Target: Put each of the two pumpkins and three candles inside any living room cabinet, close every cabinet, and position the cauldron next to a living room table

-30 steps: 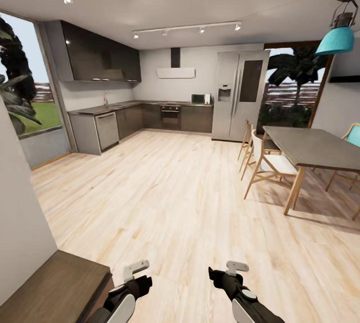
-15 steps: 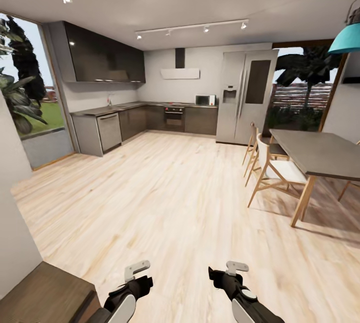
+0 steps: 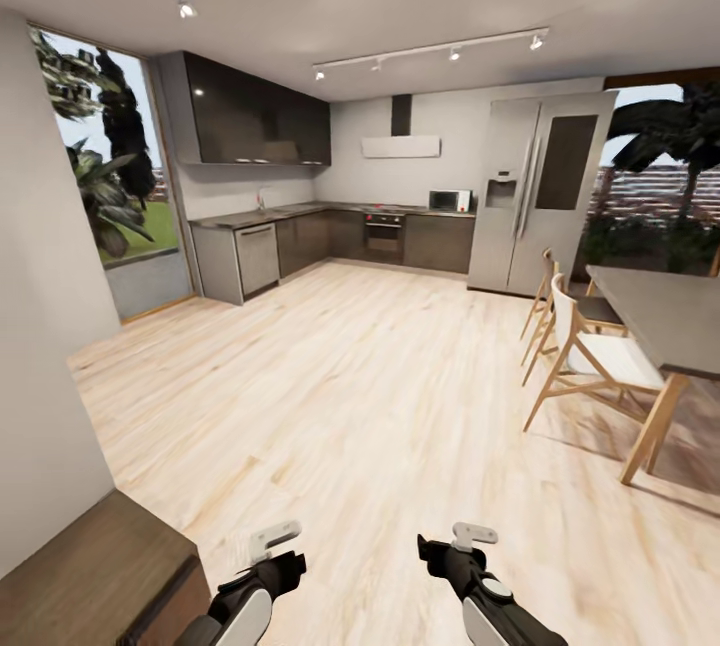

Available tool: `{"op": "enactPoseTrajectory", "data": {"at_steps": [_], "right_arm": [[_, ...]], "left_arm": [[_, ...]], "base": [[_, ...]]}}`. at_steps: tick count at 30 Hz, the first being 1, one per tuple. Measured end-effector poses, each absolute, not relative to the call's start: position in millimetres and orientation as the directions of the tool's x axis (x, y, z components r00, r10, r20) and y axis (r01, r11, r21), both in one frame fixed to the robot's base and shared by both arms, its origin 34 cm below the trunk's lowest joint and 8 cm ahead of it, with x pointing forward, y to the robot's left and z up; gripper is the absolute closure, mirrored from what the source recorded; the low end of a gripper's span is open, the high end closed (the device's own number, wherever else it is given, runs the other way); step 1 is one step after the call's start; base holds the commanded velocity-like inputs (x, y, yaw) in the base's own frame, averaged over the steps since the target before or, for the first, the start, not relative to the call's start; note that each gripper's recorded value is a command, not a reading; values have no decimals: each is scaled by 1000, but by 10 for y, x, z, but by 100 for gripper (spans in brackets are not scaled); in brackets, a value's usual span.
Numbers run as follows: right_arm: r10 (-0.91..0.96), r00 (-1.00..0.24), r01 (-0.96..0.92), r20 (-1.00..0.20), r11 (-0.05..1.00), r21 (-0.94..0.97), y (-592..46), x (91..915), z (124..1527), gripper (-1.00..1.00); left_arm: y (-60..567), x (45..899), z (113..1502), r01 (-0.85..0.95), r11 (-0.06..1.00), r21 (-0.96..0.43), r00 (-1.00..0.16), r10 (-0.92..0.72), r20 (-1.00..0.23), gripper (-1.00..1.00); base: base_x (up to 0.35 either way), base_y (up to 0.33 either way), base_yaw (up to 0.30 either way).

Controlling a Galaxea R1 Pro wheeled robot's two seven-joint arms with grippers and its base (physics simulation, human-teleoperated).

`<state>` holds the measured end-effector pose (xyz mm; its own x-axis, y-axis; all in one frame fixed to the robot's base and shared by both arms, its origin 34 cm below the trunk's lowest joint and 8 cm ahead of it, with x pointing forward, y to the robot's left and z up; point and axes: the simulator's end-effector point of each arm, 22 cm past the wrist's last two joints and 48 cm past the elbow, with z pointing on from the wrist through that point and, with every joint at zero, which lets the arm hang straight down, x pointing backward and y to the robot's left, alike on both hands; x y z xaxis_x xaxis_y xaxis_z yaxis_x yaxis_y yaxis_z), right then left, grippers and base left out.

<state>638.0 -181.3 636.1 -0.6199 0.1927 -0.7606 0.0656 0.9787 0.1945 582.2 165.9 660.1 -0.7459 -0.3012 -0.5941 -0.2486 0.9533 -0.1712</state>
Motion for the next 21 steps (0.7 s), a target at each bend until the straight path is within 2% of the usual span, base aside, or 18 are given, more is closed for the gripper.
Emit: {"op": "enactPoseTrajectory", "data": {"at_steps": [6,21], "right_arm": [[193,-622,82,-759,980,182,-1855,6371,6334,-100],[193,-629,103,-753,981,166,-1907,6350,6270,-100]], "left_arm": [[1660,5819,6585,-250,953,-171,-747,-302,-592,-100],[1650,5800,6532,-251,953,-169,-754,-302,-583,-100]], "base": [[-34,-49,266],[-220,-186,247]]}}
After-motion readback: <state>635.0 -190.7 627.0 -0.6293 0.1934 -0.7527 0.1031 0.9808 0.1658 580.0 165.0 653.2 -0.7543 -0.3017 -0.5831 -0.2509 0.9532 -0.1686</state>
